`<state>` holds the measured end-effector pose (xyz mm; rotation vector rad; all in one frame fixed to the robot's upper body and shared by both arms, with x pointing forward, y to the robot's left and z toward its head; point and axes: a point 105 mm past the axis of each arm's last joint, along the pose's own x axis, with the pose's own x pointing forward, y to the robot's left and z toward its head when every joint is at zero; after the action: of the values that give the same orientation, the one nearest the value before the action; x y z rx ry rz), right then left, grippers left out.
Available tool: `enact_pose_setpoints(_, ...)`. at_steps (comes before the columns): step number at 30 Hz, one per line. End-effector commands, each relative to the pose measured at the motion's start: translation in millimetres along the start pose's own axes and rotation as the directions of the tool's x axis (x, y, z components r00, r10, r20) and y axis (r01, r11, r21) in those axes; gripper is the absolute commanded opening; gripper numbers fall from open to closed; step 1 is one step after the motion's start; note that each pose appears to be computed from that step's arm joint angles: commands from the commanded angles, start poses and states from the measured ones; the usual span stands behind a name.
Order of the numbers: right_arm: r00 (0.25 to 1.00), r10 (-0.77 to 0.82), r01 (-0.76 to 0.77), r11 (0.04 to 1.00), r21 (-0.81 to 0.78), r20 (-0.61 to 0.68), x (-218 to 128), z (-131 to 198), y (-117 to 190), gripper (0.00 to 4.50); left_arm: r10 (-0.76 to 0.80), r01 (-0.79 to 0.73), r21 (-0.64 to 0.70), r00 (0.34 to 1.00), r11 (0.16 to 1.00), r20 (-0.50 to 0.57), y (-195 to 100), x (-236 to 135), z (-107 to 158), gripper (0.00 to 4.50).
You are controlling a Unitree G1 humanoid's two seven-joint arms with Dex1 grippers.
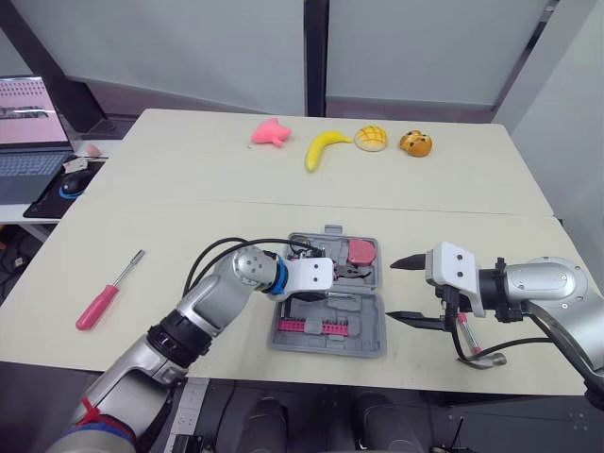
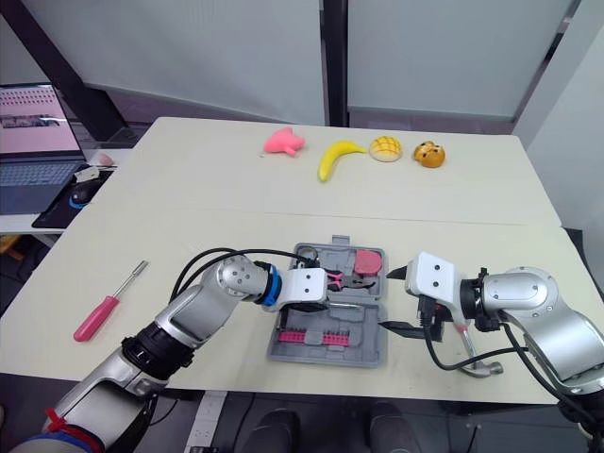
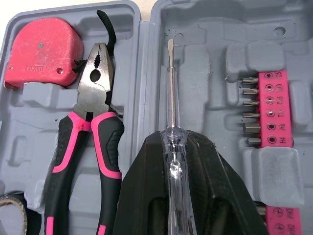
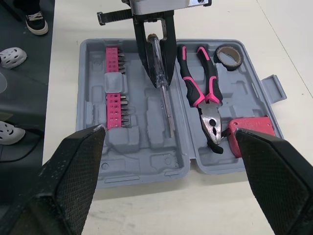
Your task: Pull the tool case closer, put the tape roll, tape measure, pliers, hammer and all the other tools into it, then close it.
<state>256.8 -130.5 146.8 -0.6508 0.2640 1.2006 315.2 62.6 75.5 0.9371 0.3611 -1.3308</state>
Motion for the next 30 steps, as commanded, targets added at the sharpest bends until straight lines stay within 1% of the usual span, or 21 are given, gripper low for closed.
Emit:
enact_pose_setpoints(1,1.0,-0.012,0.013,0.999,-0.035,0.013,-1.1,7.0,-0.1,4.5,0.006,-0.006,0.055,1.0,0.998,0.0,4.6,1.5,7.5,0.22)
enact_pose_setpoints(8,1.0,-0.017,0.017,0.999,-0.032,0.009,-1.4,5.1,-0.6,4.5,0.005,-0.004,0.079,1.0,0.997,-0.009,10.5,7.0,9.5,0.22)
enact_pose_setpoints(13,1.0,-0.019,0.019,0.999,-0.033,0.01,-2.9,4.5,0.1,4.5,-0.012,0.012,0.09,1.0,0.996,0.002,8.3,10.6,13.4,0.22)
enact_pose_setpoints(22,1.0,-0.017,0.017,0.999,-0.032,0.01,-2.4,4.1,0.6,4.5,-0.039,0.04,0.084,0.999,0.996,-0.018,1.4,11.9,9.3,0.22)
enact_pose_setpoints(30,1.0,-0.015,0.015,0.999,-0.034,0.013,-1.9,4.6,0.4,4.5,-0.016,0.018,0.089,1.0,0.996,-0.026,5.6,12.0,7.8,0.22)
